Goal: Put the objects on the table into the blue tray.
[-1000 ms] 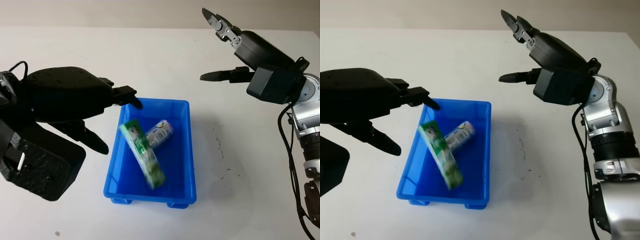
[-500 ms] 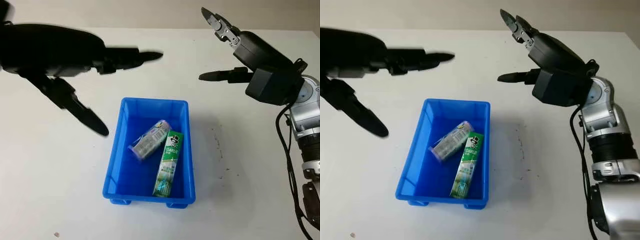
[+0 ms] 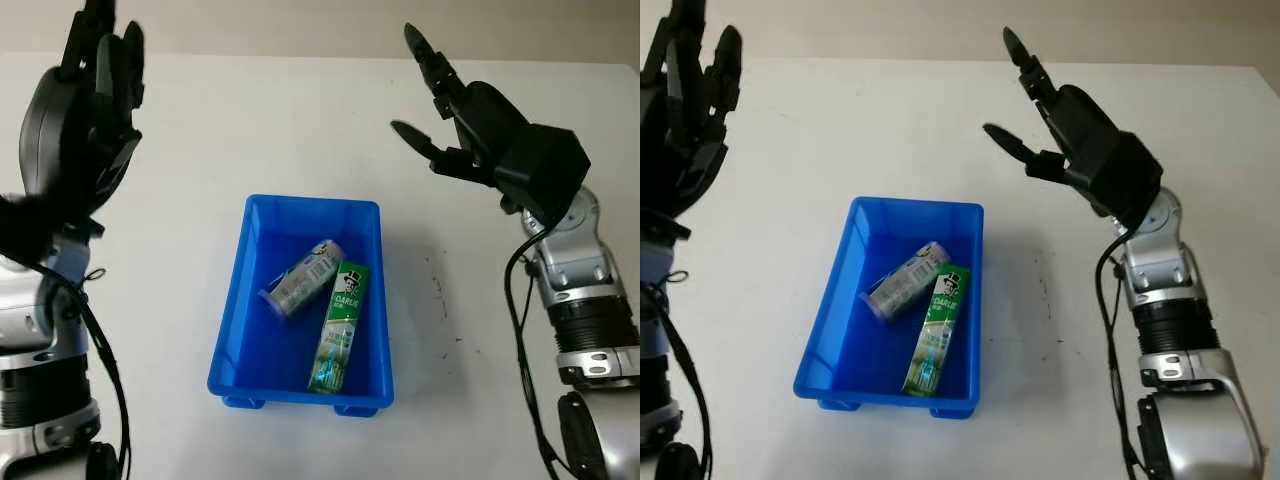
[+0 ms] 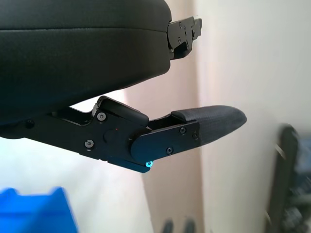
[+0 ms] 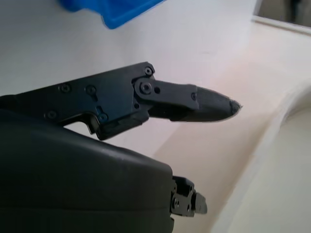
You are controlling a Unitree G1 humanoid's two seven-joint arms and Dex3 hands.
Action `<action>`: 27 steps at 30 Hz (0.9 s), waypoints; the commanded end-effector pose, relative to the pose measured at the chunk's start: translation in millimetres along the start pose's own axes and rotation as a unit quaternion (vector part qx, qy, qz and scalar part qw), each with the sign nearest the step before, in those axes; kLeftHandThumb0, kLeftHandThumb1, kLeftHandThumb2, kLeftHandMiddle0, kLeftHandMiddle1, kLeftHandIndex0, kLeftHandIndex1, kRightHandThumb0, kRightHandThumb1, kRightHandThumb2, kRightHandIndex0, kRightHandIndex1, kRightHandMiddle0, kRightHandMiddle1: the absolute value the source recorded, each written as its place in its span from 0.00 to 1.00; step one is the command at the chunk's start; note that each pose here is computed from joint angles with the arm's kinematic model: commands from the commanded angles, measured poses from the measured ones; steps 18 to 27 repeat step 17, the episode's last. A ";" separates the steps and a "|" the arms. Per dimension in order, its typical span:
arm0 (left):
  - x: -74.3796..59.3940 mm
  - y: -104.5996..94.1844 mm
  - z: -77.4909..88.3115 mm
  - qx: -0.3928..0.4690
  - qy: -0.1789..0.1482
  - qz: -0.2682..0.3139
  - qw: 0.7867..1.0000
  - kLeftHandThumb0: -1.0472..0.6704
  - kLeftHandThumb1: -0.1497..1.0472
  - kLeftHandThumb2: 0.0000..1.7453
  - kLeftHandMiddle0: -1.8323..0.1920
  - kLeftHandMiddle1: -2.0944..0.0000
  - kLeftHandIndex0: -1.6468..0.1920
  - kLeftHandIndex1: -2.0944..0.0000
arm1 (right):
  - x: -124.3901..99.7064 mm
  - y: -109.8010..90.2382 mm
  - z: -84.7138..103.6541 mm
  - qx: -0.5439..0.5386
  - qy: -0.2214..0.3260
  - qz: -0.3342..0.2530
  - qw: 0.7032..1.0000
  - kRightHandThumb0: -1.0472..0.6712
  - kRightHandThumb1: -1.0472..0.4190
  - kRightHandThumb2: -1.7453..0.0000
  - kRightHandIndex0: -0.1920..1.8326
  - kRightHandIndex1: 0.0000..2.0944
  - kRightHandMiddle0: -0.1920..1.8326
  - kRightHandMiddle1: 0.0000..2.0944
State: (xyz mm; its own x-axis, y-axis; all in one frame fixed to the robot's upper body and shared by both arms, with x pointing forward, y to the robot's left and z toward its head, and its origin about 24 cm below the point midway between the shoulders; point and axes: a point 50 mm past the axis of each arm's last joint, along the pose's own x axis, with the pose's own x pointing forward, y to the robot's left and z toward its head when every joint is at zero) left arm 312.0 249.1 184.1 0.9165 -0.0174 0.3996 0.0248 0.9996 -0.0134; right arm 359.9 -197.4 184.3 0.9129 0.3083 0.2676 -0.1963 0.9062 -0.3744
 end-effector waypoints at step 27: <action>2.1 5.8 -33.1 -0.002 0.037 0.018 0.999 0.17 1.00 0.39 1.00 1.00 1.00 1.00 | -12.6 -1.8 -21.2 0.105 0.044 -0.069 0.991 0.19 0.00 0.63 0.00 0.00 0.00 0.00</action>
